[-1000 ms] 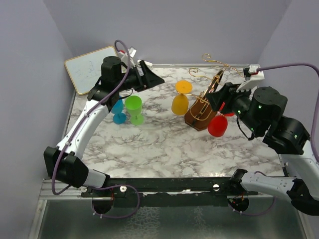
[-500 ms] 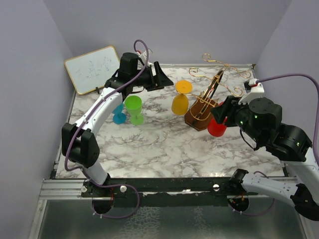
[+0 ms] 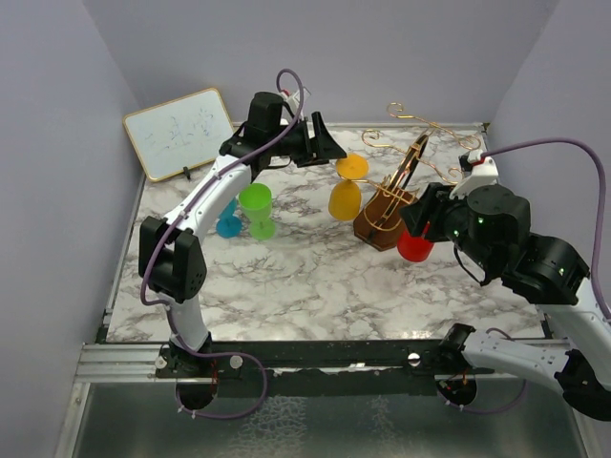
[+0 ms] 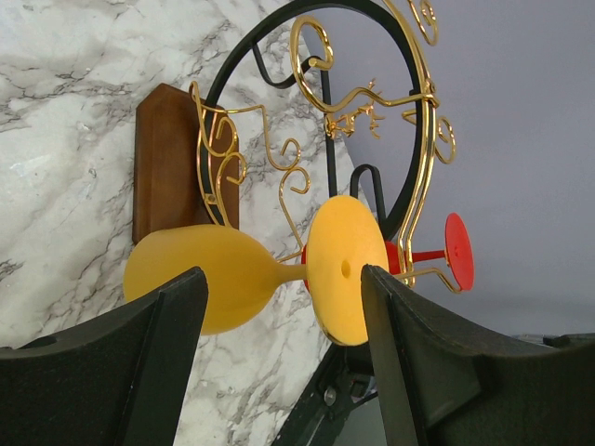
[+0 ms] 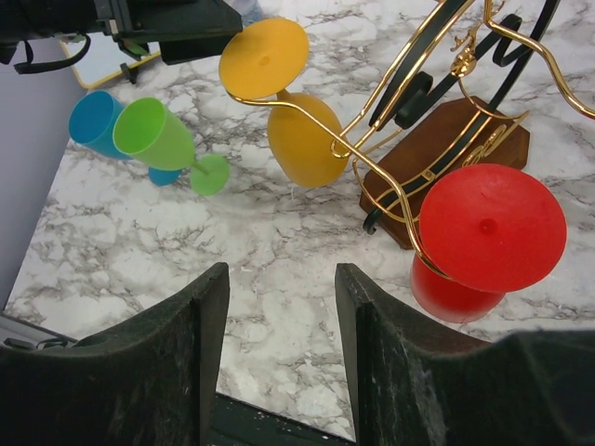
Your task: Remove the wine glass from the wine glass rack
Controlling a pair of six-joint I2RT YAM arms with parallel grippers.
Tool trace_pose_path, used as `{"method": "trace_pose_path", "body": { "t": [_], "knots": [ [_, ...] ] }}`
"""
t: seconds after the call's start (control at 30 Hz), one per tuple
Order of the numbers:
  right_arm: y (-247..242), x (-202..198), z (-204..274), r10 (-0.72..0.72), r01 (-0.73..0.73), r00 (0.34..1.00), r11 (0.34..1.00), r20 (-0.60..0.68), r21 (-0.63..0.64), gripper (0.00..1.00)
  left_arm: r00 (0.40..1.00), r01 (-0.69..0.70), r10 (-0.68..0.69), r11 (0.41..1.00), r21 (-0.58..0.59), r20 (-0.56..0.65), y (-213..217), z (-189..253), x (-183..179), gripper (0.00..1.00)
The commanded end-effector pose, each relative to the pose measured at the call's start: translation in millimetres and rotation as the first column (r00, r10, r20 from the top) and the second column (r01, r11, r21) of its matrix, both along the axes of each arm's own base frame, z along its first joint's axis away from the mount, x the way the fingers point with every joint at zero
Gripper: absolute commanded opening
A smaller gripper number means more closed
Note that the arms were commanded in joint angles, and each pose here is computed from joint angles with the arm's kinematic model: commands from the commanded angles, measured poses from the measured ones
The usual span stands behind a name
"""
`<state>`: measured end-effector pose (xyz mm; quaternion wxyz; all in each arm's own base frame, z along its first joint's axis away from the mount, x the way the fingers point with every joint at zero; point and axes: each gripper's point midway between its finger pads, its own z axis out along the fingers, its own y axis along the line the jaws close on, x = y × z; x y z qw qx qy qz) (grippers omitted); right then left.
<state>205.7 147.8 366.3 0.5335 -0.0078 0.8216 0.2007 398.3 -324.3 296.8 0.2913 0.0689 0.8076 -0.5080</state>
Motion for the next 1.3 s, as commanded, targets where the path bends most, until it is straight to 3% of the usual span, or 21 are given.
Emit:
{"method": "trace_pose_path", "body": {
  "t": [0.0, 0.17, 0.4, 0.67, 0.83, 1.03, 1.27],
  "knots": [
    [0.6, 1.4, 8.2, 0.0, -0.001, 0.999, 1.0, 0.033, 0.027, 0.49, 0.999, 0.045, -0.045, 0.999, 0.008, 0.015, -9.9, 3.1, -3.4, 0.68],
    [1.2, 1.0, 6.8, 0.005, -0.006, 1.0, 1.0, 0.031, 0.025, 0.49, 0.998, 0.055, -0.056, 0.998, 0.01, 0.013, -16.8, 1.2, -5.2, 0.66],
    [-0.7, -0.4, 6.7, 0.004, -0.005, 0.999, 1.0, 0.035, 0.028, 0.49, 0.997, 0.08, -0.08, 0.997, 0.019, 0.008, -23.5, -2.5, -10.1, 0.51],
    [-1.6, -0.6, 7.2, 0.001, -0.002, 0.999, 0.999, 0.039, 0.032, 0.49, 0.996, 0.091, -0.091, 0.996, 0.026, 0.012, -23.2, -2.9, -14.5, 0.23],
    [-0.7, 0.0, 7.0, 0.001, -0.003, 0.999, 0.999, 0.043, 0.038, 0.49, 0.998, 0.065, -0.066, 0.997, 0.052, 0.024, -16.9, -1.1, -15.6, 0.21],
    [2.4, 0.4, 5.4, 0.01, -0.012, 0.999, 0.999, 0.042, 0.044, 0.49, 0.998, 0.028, -0.031, 0.997, 0.073, 0.05, -9.7, 8.2, -16.7, 0.1],
    [4.2, 0.2, 7.0, 0.015, -0.018, 0.999, 0.998, 0.047, 0.056, 0.49, 0.998, 0.021, -0.024, 0.998, 0.057, 0.054, -7.1, 17.9, -22.6, 0.03]
  ]
}}
